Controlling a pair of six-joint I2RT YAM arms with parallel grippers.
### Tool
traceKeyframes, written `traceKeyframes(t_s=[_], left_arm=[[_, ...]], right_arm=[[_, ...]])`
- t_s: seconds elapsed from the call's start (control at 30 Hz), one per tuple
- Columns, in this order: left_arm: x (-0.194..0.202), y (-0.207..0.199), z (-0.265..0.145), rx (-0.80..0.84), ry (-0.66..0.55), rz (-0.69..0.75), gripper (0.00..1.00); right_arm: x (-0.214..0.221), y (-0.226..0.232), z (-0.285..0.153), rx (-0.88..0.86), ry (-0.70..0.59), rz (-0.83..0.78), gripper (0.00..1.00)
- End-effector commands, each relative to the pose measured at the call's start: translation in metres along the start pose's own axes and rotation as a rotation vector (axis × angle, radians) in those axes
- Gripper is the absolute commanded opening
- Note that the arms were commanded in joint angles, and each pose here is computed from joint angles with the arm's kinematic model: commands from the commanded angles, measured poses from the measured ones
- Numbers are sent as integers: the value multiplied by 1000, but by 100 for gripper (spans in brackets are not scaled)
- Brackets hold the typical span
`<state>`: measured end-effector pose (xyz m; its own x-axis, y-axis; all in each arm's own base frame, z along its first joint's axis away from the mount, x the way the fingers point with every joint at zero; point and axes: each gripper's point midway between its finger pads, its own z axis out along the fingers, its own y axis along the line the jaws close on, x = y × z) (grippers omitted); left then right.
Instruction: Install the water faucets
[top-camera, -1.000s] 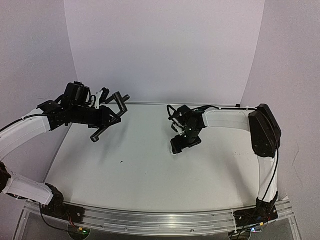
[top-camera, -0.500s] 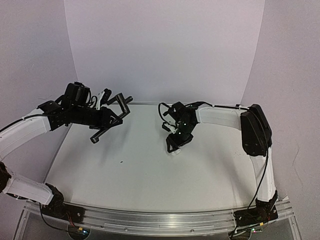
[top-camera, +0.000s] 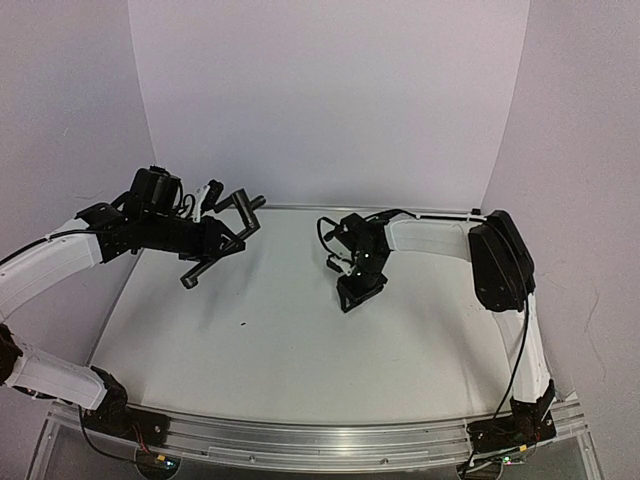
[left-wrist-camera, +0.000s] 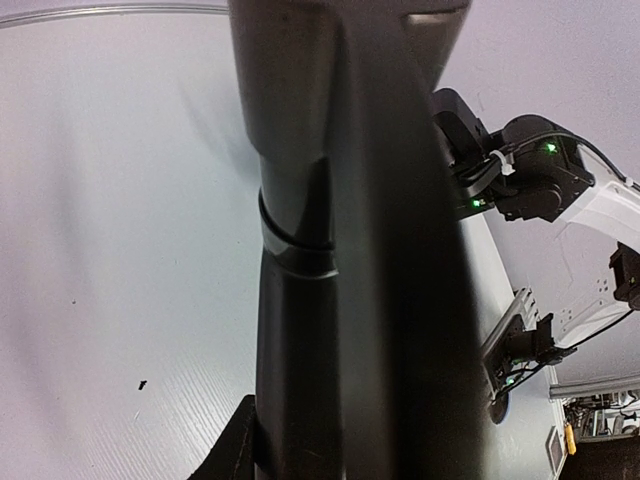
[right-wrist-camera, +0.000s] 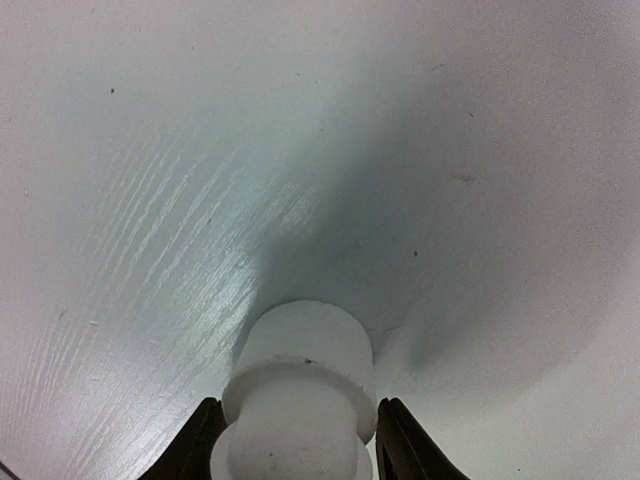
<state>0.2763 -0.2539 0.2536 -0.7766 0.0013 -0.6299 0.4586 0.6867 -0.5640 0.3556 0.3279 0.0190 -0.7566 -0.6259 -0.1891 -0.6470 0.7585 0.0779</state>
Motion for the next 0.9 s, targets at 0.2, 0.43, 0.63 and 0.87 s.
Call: traceKeyframes(t_s=[0.2,0.43,0.63,0.87], left_arm=[[-16,-11,-6,32,-65,58,0],[-7,-25,-7,122,-25,98,0],[0,-56,-22,285,-8,166,0],[11,-92,-45,491,21,248,0]], right_arm=[[-12,-5,1,34,-10,9,38],[-28,8,-26,-28,-68,-40,0],[-66,31,-119,-111,-297,-212,0],[-70,66,-255,-222,-584,-437,0]])
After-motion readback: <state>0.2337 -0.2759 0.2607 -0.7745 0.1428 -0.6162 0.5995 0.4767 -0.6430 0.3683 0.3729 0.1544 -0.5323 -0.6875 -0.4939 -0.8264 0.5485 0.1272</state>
